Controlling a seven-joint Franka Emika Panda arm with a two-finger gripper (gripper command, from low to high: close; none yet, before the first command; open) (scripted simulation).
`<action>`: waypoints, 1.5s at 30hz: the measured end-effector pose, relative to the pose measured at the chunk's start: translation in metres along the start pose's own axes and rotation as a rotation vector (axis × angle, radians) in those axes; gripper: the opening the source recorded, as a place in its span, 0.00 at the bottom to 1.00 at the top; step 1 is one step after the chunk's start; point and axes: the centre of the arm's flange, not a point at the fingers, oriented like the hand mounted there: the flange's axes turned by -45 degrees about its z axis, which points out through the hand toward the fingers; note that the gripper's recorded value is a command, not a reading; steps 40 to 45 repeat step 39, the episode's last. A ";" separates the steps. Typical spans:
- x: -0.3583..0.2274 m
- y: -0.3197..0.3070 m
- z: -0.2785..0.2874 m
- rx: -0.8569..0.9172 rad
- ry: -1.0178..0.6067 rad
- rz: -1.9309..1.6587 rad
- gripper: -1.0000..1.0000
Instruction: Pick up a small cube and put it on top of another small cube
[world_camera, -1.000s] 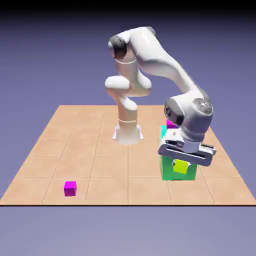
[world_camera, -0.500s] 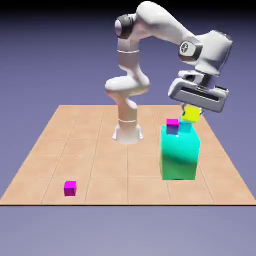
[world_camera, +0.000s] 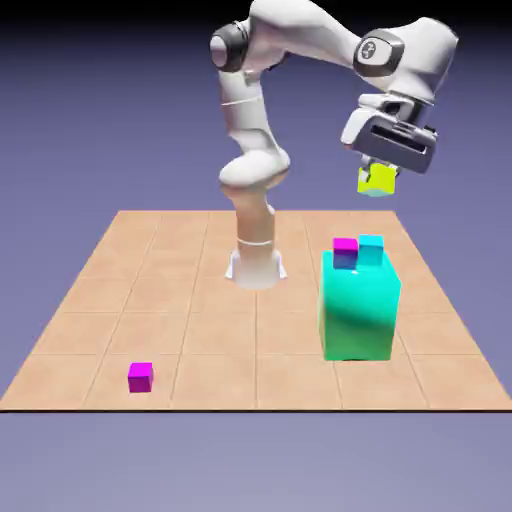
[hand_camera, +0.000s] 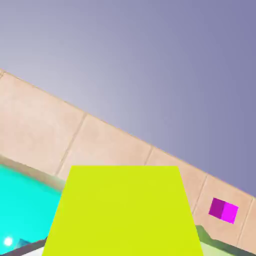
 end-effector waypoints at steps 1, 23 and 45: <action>-0.004 -0.001 -0.001 0.003 -0.001 -0.030 0.00; -0.051 -0.055 0.057 0.153 -0.140 -0.849 0.00; -0.068 -0.099 0.086 0.085 -0.215 -1.062 1.00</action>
